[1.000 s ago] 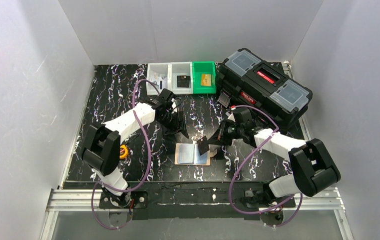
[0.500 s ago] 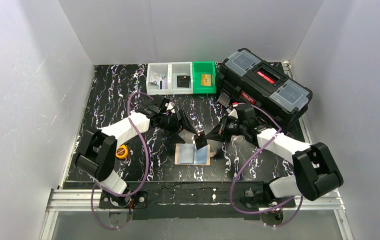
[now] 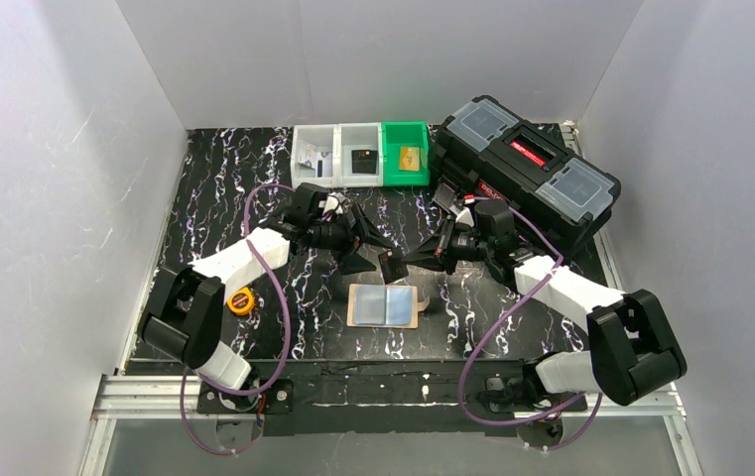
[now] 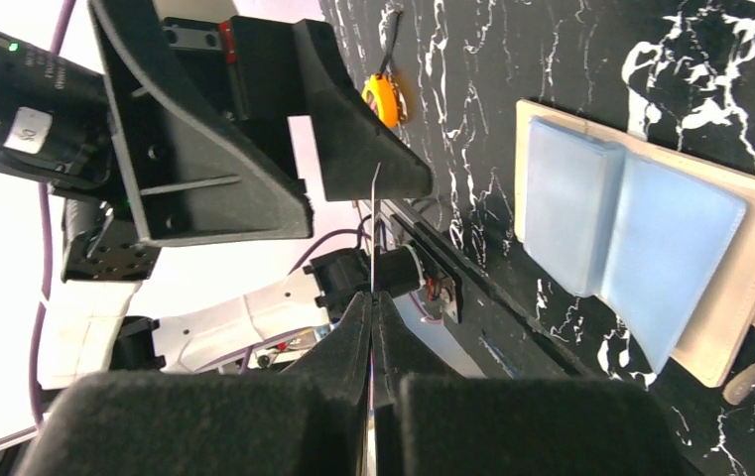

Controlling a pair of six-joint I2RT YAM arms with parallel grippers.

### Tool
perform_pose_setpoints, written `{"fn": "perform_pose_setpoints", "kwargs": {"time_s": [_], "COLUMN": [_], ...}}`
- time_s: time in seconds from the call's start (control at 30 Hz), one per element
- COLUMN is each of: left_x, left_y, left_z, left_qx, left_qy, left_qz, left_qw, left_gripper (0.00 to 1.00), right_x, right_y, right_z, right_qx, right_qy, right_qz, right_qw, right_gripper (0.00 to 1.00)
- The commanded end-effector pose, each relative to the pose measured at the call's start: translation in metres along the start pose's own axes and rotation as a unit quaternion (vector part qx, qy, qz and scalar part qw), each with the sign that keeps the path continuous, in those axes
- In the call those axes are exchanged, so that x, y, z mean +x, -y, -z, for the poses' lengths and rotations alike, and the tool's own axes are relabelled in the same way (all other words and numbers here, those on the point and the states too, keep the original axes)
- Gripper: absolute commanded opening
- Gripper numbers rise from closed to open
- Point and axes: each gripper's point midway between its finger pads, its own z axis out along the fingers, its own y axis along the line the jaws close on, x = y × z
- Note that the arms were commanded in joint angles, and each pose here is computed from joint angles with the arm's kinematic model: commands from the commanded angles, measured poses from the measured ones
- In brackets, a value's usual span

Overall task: Take the credit cards out of the card holder
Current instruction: Remove the credit card from the card holder, then place the credit card in the storage box.

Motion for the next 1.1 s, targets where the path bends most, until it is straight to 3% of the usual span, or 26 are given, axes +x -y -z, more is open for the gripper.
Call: {"fn": "perform_pose_setpoints", "kwargs": {"time_s": [0.0,0.23,0.37,0.57,0.63,0.67,0.7,0.73,0.77,0.8,1.07], "left_x": [0.006,0.006,0.006,0.007,0.009,0.009,0.009,0.008,0.008,0.003,-0.079], "left_y": [0.016,0.033,0.039,0.046,0.048,0.048,0.046,0.046,0.043,0.049,0.068], "left_z": [0.009,0.009,0.01,0.015,0.016,0.018,0.019,0.02,0.024,0.029,0.052], "left_qx": [0.032,0.077,0.091,0.1,0.102,0.099,0.091,0.081,0.056,0.044,-0.016], "left_qy": [-0.008,-0.014,-0.016,-0.015,-0.016,-0.016,-0.013,-0.008,-0.001,0.013,0.119], "left_qz": [0.0,0.015,0.019,0.017,0.014,0.01,0.002,-0.01,-0.028,-0.057,-0.156], "left_qw": [0.999,0.997,0.996,0.995,0.995,0.995,0.996,0.997,0.998,0.997,0.98], "left_gripper": [0.72,0.64,0.52,0.22,0.02,0.0,0.0,0.0,0.0,0.0,0.0], "right_x": [-0.003,-0.002,-0.002,-0.003,-0.003,-0.004,-0.004,-0.004,-0.007,-0.006,0.002], "right_y": [-0.04,-0.044,-0.046,-0.045,-0.042,-0.04,-0.038,-0.036,-0.032,-0.037,-0.036], "right_z": [0.009,0.007,0.006,0.006,0.005,0.005,0.006,0.009,0.014,0.022,0.037], "right_qx": [-0.055,-0.072,-0.081,-0.079,-0.073,-0.066,-0.054,-0.039,-0.004,0.001,0.023], "right_qy": [0.002,-0.007,-0.01,-0.007,-0.006,-0.005,-0.002,0.005,0.022,0.031,0.039], "right_qz": [0.025,0.016,0.012,0.012,0.012,0.02,0.027,0.038,0.055,0.079,0.109], "right_qw": [0.998,0.997,0.997,0.997,0.997,0.998,0.998,0.998,0.998,0.996,0.993], "right_gripper": [0.01,0.01,0.01,0.01,0.01,0.01,0.21,0.47,0.81,0.98,0.98]}}
